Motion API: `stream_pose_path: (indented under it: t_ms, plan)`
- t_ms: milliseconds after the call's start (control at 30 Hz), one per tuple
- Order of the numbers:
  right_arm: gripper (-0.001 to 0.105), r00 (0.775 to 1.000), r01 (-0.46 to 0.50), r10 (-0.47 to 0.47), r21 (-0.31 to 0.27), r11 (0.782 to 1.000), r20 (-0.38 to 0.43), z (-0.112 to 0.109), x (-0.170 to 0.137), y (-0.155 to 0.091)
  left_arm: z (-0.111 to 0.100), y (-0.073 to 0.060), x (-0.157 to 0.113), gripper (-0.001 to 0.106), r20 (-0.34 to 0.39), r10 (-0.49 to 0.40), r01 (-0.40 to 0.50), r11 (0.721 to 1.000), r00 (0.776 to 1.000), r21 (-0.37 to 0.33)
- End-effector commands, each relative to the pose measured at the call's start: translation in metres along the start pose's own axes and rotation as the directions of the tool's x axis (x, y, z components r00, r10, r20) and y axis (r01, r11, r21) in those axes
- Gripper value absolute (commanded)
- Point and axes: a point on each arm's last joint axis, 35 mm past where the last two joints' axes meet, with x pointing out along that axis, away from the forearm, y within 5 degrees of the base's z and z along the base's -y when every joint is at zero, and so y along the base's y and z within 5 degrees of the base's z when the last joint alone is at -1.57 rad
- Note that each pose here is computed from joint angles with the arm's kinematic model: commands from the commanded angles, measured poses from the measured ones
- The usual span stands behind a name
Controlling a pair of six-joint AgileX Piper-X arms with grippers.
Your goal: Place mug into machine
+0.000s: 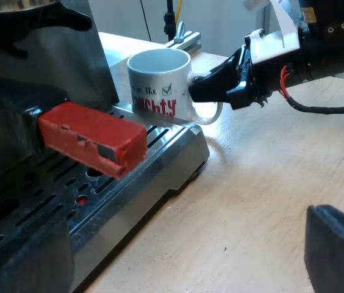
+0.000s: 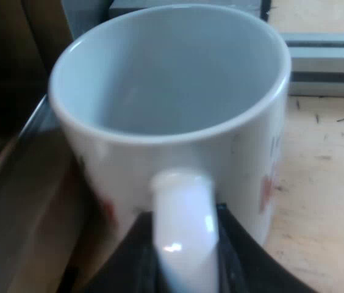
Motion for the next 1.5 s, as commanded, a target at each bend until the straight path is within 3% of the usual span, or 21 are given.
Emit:
stream_pose_path:
  t_ms: [33, 400, 533, 633, 833, 1000, 1067, 1233, 1367, 1500]
  plan:
    - [0.0, 1.0, -0.002, 0.002, -0.031, 1.0, 0.007, 0.005, -0.004, -0.001, 0.004, -0.001, 0.0, 0.078, 0.019, -0.01, 0.01, 1.0, 1.0, 0.0]
    - [0.0, 0.999, -0.019, 0.017, -0.061, 0.998, -0.036, 0.036, -0.047, -0.01, 0.003, -0.001, 0.0, 0.078, 0.011, -0.009, 0.009, 1.0, 1.0, -0.003]
    - [0.0, 0.992, -0.123, 0.124, -0.088, 0.989, 0.009, 0.051, -0.077, -0.011, -0.001, -0.001, 0.0, 0.078, -0.016, -0.007, 0.006, 1.0, 1.0, -0.014]
    - [0.0, 0.988, -0.151, 0.154, -0.099, 0.984, 0.026, 0.058, -0.096, -0.008, -0.007, 0.001, 0.001, 0.078, -0.028, 0.005, -0.005, 1.0, 1.0, -0.018]
    - [0.0, 0.967, -0.242, 0.252, -0.173, 0.955, 0.043, 0.07, -0.133, 0.012, -0.021, 0.01, 0.004, 0.078, -0.009, 0.187, -0.188, 0.982, 0.982, -0.014]
    - [0.0, 0.956, -0.27, 0.289, -0.212, 0.939, 0.06, 0.074, -0.143, 0.034, -0.024, 0.014, 0.006, 0.078, 0.082, 0.246, -0.247, 0.969, 0.966, -0.004]
    - [0.0, 0.956, -0.27, 0.288, -0.225, 0.936, 0.051, 0.073, -0.143, 0.041, -0.026, 0.014, 0.007, 0.078, 0.095, 0.244, -0.245, 0.969, 0.965, -0.003]
    - [0.0, 0.953, -0.247, 0.282, -0.254, 0.935, 0.112, 0.08, -0.14, 0.068, -0.027, 0.014, 0.007, 0.078, 0.125, 0.241, -0.242, 0.97, 0.963, -0.002]
    - [0.0, 0.955, -0.242, 0.267, -0.18, 0.954, 0.132, 0.081, -0.128, 0.082, -0.026, 0.014, 0.007, 0.078, 0.131, 0.235, -0.234, 0.972, 0.963, -0.023]
    - [0.0, 0.952, -0.235, 0.261, -0.164, 0.958, 0.16, 0.084, -0.111, 0.095, -0.026, 0.014, 0.007, 0.078, 0.133, 0.235, -0.233, 0.972, 0.963, -0.029]
